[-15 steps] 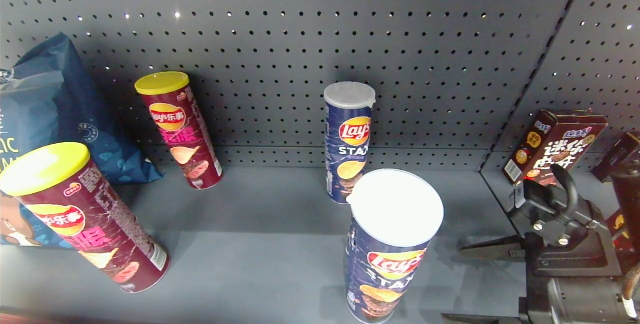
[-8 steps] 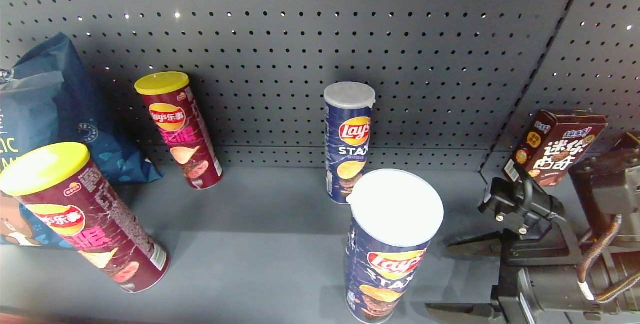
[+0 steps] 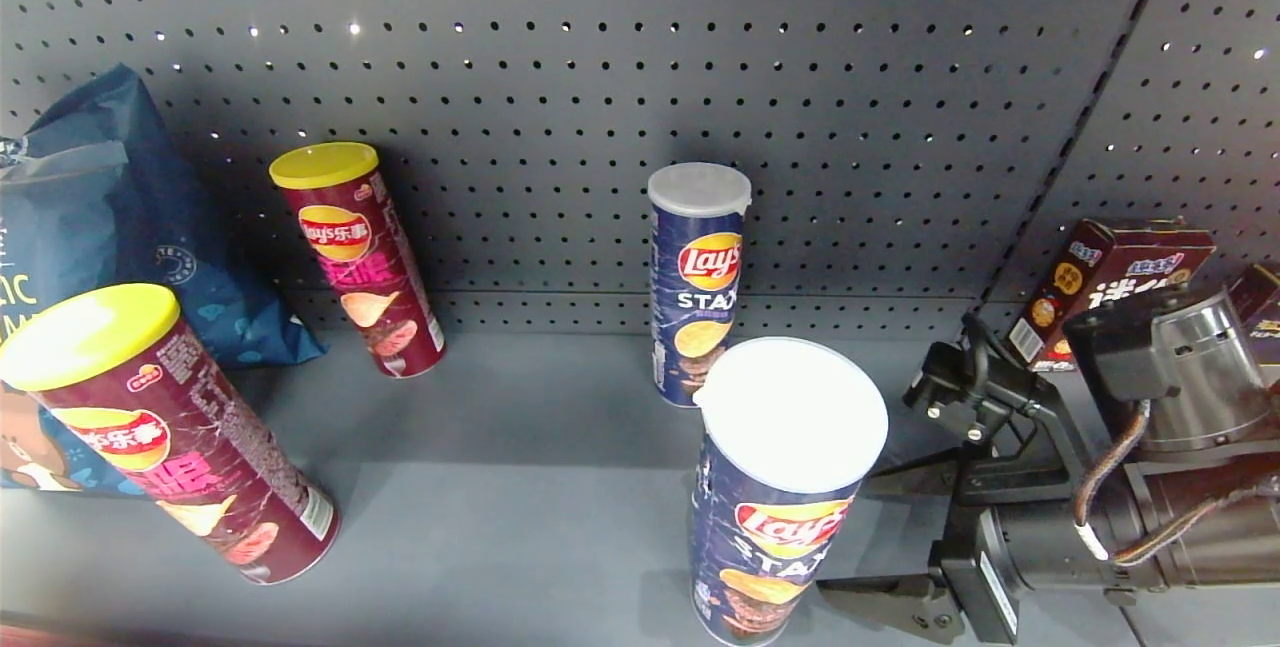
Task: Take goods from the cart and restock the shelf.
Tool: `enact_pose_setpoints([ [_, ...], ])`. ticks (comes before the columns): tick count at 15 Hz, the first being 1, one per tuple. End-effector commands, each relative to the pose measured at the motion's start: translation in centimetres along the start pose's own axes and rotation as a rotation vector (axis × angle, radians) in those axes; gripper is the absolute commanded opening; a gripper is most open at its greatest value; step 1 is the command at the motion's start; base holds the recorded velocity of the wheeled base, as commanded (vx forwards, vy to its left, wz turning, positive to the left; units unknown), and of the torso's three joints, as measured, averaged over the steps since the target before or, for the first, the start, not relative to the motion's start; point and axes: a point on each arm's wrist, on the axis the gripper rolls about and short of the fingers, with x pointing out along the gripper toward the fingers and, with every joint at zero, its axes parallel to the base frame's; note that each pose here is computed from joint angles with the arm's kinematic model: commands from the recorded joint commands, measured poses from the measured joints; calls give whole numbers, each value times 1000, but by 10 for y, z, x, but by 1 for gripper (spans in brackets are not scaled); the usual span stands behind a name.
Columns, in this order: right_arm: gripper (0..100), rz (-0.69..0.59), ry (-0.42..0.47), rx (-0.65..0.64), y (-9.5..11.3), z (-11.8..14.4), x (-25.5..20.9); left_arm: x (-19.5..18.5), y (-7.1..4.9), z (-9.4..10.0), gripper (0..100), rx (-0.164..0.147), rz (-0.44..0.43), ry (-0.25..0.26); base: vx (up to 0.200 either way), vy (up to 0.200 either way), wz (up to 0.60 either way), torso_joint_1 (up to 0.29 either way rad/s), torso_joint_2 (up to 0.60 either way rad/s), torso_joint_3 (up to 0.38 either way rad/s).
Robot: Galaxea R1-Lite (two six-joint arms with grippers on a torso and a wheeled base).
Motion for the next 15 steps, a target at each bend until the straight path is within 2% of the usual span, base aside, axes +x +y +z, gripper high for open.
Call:
enact_pose_setpoints([
  [1, 100, 3, 15, 4, -2, 1, 7, 0, 0, 0, 100, 0, 1, 0, 0, 0, 0, 0, 0, 0],
  [12, 100, 5, 22, 5, -3, 1, 12, 0, 0, 0, 100, 0, 1, 1, 0, 0, 0, 0, 0, 0],
  [15, 100, -24, -3, 17, -11, 7, 9, 0, 0, 0, 100, 0, 1, 1, 0, 0, 0, 0, 0, 0],
])
